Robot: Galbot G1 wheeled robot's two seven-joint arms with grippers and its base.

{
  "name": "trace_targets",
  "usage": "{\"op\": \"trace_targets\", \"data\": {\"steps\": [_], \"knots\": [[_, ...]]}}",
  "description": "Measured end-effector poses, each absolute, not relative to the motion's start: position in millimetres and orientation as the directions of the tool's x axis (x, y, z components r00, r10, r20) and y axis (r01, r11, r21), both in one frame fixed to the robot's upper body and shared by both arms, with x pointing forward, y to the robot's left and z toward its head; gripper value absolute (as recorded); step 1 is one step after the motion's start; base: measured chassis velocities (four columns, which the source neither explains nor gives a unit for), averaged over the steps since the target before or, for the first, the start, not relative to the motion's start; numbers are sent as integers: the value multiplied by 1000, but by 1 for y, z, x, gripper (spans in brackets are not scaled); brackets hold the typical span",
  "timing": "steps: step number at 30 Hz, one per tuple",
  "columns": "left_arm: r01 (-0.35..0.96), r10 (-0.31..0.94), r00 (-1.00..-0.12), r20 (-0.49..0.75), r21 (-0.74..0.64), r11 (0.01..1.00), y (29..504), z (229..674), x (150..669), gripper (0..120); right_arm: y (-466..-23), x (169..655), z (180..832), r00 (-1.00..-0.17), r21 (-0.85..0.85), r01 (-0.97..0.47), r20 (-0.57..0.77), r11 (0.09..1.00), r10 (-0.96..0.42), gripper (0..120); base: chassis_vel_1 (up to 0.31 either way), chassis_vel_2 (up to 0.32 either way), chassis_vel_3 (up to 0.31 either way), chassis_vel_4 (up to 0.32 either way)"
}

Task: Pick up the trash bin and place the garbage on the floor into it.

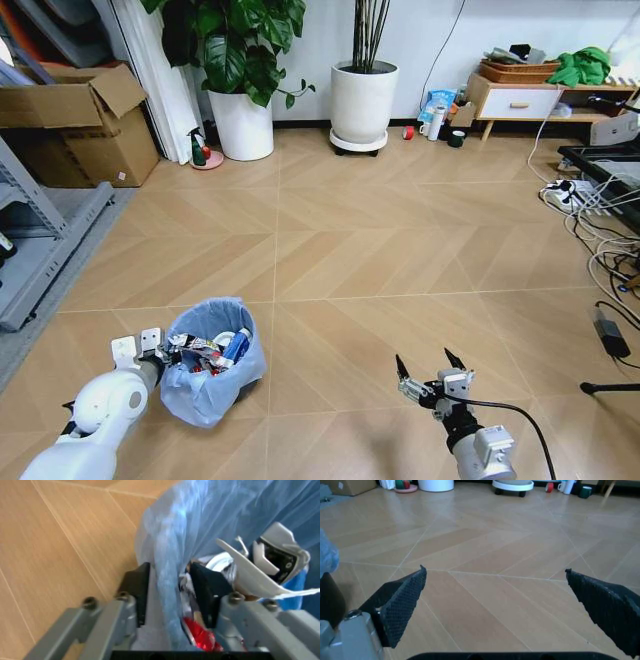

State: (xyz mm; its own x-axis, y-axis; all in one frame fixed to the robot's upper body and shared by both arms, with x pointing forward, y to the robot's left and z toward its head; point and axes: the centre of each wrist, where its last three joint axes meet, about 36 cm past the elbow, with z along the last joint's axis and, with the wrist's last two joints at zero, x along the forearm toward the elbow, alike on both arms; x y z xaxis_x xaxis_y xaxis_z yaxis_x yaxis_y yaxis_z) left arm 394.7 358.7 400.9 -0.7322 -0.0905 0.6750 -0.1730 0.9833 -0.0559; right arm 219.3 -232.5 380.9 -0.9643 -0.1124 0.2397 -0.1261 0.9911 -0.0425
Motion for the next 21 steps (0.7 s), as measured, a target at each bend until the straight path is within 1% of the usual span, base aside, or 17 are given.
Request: {"op": "trace_targets", "data": {"steps": [1, 2, 3, 4, 6, 7, 8, 12, 13, 15, 16, 17, 19, 20, 21], "knots": [[-174, -90, -735, 672, -59, 983, 358, 403, 394, 41, -232, 219, 381, -964, -42, -126, 241, 991, -113, 100, 0, 0, 0, 0], [-174, -90, -736, 672, -59, 983, 358, 403, 394, 41, -232, 219, 381, -964, -42, -126, 241, 991, -113, 100, 0, 0, 0, 0], [-174, -89, -740, 667, -62, 983, 357, 406, 394, 48, -232, 219, 381, -964, -41, -125, 241, 991, -112, 100, 0, 0, 0, 0], [-174, -89, -740, 667, -62, 983, 357, 406, 394, 48, -232, 219, 381, -964, -41, -125, 241, 991, -112, 100, 0, 0, 0, 0], [-175, -86, -745, 662, -69, 982, 357, 410, 393, 55, -232, 219, 381, -964, -38, -123, 241, 992, -111, 100, 0, 0, 0, 0], [-176, -78, -755, 651, -87, 981, 357, 416, 392, 66, -231, 219, 381, -965, -36, -122, 240, 992, -109, 100, 0, 0, 0, 0], [-176, -78, -755, 651, -87, 981, 357, 416, 392, 66, -231, 219, 381, -965, -36, -122, 240, 992, -109, 100, 0, 0, 0, 0], [-205, -92, -802, 591, -126, 971, 358, 433, 390, 84, -231, 219, 382, -966, -32, -117, 238, 993, -106, 100, 0, 0, 0, 0], [-205, -92, -802, 591, -126, 971, 358, 433, 390, 84, -231, 219, 382, -966, -32, -117, 238, 993, -106, 100, 0, 0, 0, 0], [-219, -114, -836, 537, -136, 966, 357, 443, 384, 92, -233, 220, 385, -967, -29, -106, 237, 994, -96, 100, 0, 0, 0, 0], [-219, -114, -836, 537, -136, 966, 357, 443, 384, 92, -233, 220, 385, -967, -29, -106, 237, 994, -96, 100, 0, 0, 0, 0], [-223, -130, -861, 491, -135, 965, 355, 450, 380, 97, -234, 222, 388, -969, -26, -95, 233, 995, -86, 100, 0, 0, 0, 0], [-230, -160, -899, 407, -129, 964, 352, 463, 371, 100, -239, 226, 393, -973, -20, -71, 223, 997, -65, 100, 0, 0, 0, 0], [-230, -160, -899, 407, -129, 964, 352, 463, 371, 100, -239, 226, 393, -973, -20, -71, 223, 997, -65, 100, 0, 0, 0, 0], [-234, -180, -922, 344, -120, 965, 348, 472, 363, 100, -244, 229, 398, -976, -16, -54, 214, 998, -49, 100, 0, 0, 0, 0]]}}
